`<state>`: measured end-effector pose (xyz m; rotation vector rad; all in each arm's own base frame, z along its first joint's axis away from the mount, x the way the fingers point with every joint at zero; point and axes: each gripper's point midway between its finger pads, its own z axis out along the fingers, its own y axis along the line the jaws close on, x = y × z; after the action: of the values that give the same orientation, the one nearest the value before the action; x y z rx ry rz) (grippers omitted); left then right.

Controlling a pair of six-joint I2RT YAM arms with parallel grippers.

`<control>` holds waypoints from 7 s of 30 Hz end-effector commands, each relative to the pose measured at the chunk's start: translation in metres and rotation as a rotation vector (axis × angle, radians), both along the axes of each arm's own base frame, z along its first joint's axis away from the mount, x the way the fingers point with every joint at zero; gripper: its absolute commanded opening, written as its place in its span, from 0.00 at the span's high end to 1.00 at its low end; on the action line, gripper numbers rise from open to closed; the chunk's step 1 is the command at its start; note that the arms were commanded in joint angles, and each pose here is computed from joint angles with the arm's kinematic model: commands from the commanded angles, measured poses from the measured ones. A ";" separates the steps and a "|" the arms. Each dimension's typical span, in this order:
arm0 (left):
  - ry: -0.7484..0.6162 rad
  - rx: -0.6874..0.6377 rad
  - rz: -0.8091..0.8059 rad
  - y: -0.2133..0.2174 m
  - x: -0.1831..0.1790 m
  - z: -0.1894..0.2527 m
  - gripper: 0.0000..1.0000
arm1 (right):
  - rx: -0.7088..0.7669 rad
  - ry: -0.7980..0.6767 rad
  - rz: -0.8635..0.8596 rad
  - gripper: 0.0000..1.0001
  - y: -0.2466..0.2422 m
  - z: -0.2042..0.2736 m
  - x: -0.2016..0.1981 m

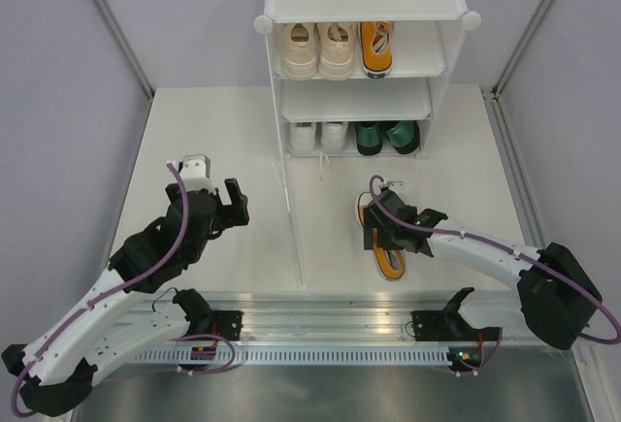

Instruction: Place and organize the shoes in the shoe cabinet

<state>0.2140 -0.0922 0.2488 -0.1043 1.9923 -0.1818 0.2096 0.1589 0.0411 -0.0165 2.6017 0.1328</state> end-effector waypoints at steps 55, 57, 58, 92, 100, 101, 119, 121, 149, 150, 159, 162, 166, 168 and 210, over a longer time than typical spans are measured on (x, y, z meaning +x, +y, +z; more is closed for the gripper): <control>-0.041 -0.004 -0.016 -0.001 0.003 0.009 0.01 | 0.035 -0.580 -0.195 0.99 -0.058 0.343 0.132; -0.045 -0.008 -0.017 -0.001 0.003 0.010 0.00 | 0.039 -0.555 -0.175 0.99 -0.054 0.338 0.150; -0.045 -0.010 -0.015 -0.001 0.003 0.010 0.00 | 0.049 -0.568 -0.182 0.99 -0.058 0.346 0.157; -0.027 -0.006 -0.055 -0.011 0.005 0.005 0.00 | -0.003 -0.733 -0.294 0.93 -0.084 0.381 0.273; -0.022 -0.003 -0.056 -0.011 0.005 0.004 0.00 | 0.012 -0.776 -0.311 0.91 -0.083 0.386 0.289; -0.022 -0.001 -0.057 -0.011 0.005 0.004 0.00 | 0.013 -0.778 -0.313 0.91 -0.083 0.385 0.291; -0.014 0.012 -0.046 -0.010 0.007 0.001 0.00 | 0.014 -0.808 -0.318 0.89 -0.075 0.370 0.326; -0.014 0.014 -0.045 -0.010 0.008 0.001 0.00 | 0.011 -0.806 -0.320 0.87 -0.076 0.366 0.330; -0.001 0.016 -0.053 -0.012 0.009 -0.001 0.00 | -0.041 -0.720 -0.335 0.32 -0.080 0.310 0.329; -0.003 0.014 -0.051 -0.012 0.009 -0.001 0.00 | -0.041 -0.720 -0.334 0.30 -0.080 0.311 0.328; -0.006 0.008 -0.055 -0.012 0.008 0.000 0.01 | -0.048 -0.712 -0.335 0.23 -0.081 0.307 0.327; -0.007 0.008 -0.057 -0.012 0.008 0.000 0.00 | -0.049 -0.720 -0.339 0.19 -0.083 0.311 0.325; -0.005 0.008 -0.059 -0.012 0.008 0.000 0.01 | -0.047 -0.733 -0.338 0.16 -0.083 0.318 0.324; -0.007 0.009 -0.057 -0.012 0.008 0.001 0.01 | -0.039 -0.745 -0.334 0.15 -0.082 0.325 0.322; -0.068 0.018 0.055 0.013 0.012 0.009 0.01 | 0.255 -0.525 -0.269 0.17 -0.079 0.159 0.126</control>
<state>0.2226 -0.0919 0.2456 -0.1039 1.9914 -0.1632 0.3394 0.0672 0.1717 0.3276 2.1234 0.1707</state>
